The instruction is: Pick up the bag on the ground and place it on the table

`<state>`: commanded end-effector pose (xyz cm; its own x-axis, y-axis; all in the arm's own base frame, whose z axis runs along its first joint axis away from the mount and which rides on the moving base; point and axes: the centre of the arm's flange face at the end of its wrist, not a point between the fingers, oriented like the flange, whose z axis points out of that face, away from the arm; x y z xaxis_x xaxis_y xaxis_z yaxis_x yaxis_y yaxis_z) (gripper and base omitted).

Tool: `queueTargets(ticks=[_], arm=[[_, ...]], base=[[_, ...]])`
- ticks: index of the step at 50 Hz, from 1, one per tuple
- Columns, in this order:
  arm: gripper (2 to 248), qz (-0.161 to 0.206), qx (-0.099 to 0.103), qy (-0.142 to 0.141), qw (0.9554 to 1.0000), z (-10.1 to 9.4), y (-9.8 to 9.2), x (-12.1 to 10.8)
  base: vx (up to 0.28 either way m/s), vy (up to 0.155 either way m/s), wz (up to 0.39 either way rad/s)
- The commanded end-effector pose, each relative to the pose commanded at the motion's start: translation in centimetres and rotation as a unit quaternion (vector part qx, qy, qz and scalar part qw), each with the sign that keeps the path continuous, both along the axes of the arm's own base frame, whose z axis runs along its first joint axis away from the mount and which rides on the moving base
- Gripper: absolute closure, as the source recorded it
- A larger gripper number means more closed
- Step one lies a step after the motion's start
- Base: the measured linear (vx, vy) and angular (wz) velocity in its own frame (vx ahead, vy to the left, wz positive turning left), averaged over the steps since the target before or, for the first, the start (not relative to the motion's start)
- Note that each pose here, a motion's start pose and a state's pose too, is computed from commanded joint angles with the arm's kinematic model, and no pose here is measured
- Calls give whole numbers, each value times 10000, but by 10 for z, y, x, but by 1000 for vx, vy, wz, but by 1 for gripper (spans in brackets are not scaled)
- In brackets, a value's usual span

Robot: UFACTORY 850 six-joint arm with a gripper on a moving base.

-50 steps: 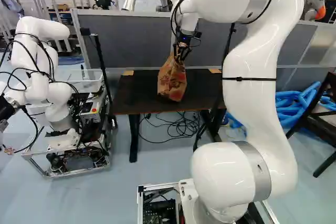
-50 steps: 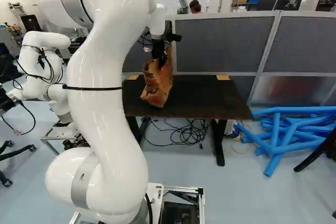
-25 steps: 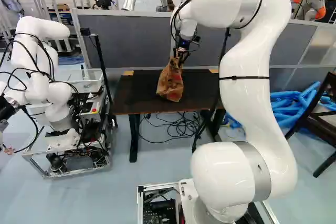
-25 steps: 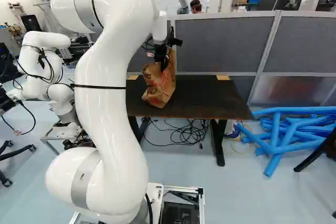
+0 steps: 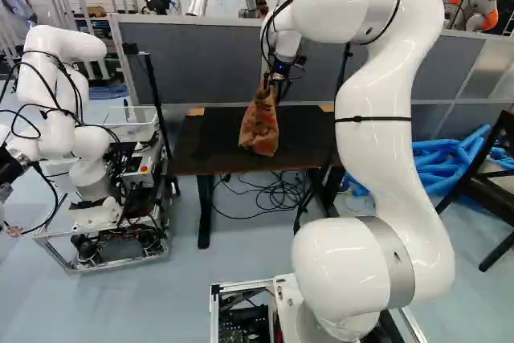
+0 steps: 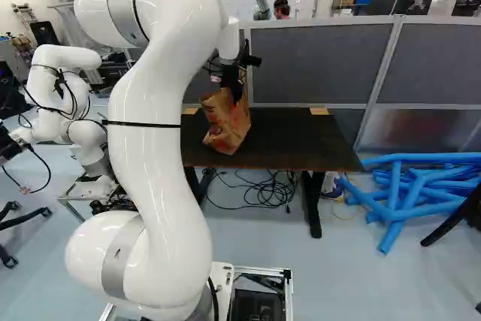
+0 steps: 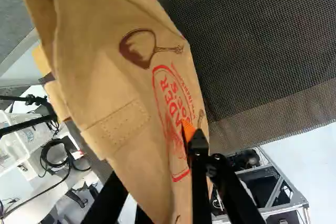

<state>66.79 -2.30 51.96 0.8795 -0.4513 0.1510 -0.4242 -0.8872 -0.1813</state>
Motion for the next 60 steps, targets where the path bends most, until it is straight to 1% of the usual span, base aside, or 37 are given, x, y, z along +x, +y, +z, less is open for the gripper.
queueTargets(ticks=[4,5,9,10,15,16,20,21,25,26,37,60], arm=[[165,0,0,0,10000,0,0,0],[131,0,0,0,10000,0,0,0],[131,0,0,0,10000,0,0,0],[96,0,0,0,10000,0,0,0],[96,0,0,0,10000,0,0,0],[60,0,0,0,10000,0,0,0],[60,0,0,0,10000,0,0,0],[24,0,0,0,10000,0,0,0],[24,0,0,0,10000,0,0,0],[3,0,0,0,10000,0,0,0],[3,0,-1,-24,10000,3,0,-1],[3,0,-12,-255,9997,35,1,-11]], base=[[0,0,0],[0,0,0],[0,0,0],[0,0,0],[0,0,0],[0,0,0],[0,0,0],[0,0,0],[0,0,0],[0,0,0],[0,0,0],[0,0,0]])
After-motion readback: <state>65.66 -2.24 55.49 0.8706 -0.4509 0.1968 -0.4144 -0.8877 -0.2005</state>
